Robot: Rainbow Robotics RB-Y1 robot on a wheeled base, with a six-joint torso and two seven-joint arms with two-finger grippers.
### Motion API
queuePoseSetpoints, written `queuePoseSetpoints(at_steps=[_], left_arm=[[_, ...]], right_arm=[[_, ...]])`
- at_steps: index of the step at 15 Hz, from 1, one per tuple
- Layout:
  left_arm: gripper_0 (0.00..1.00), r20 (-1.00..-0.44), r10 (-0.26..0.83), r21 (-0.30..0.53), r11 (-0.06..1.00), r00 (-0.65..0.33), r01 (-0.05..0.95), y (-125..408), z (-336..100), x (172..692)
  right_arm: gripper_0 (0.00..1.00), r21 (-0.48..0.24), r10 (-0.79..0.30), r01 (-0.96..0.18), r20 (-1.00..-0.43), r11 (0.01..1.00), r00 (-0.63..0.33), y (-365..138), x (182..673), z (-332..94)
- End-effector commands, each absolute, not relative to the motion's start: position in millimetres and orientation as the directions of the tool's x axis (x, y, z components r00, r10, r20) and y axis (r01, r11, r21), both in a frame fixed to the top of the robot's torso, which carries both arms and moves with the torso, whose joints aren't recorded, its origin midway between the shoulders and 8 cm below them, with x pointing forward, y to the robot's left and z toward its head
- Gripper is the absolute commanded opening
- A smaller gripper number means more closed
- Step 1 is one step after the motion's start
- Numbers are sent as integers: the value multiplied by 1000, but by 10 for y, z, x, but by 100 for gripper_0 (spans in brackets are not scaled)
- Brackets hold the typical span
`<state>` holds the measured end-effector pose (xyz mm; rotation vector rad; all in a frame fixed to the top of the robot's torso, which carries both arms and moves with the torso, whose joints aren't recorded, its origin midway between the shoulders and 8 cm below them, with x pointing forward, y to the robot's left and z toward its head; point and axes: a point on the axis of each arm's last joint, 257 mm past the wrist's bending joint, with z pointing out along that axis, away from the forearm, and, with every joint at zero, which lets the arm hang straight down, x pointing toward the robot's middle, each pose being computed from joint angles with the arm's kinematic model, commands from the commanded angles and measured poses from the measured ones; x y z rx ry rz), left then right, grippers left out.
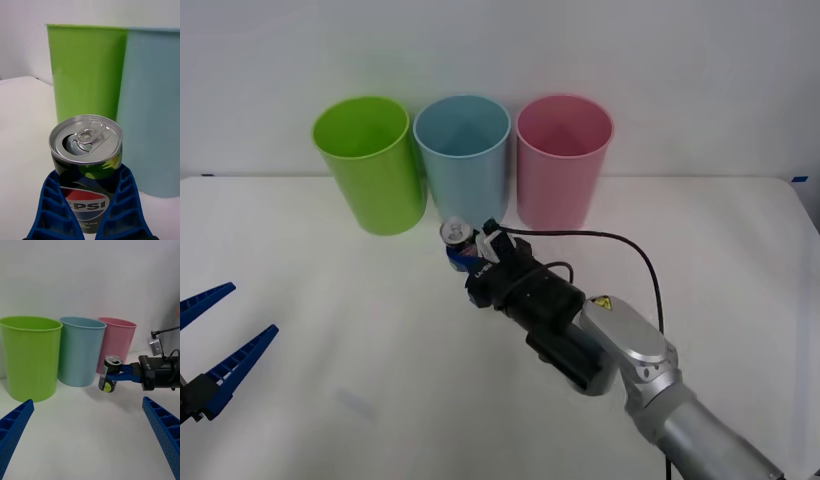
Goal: Grasp the object on the table and drop it into the matching bin: aluminum can to the light blue bin, PET bottle to the pink bin.
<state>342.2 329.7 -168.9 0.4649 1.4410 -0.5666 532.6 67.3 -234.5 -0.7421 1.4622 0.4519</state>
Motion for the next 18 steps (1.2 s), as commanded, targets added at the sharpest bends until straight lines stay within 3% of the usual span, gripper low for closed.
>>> queuePoseSetpoints(at_steps=[1,11,18], left_arm=[[100,-996,-82,-39,785,41,618,3297,-1689,3423],[100,-996,-82,-39,785,41,618,3297,-1689,3423],[100,-996,-82,-39,785,41,618,3297,-1689,3423]], right_arm=[[0,-167,-127,-680,-986,715,108,562,5222,-2150],[0,28,145,-721,-984,693,101,291,4854,-1168],[0,13,215,-732,-959,681,183,353,4866,-506]])
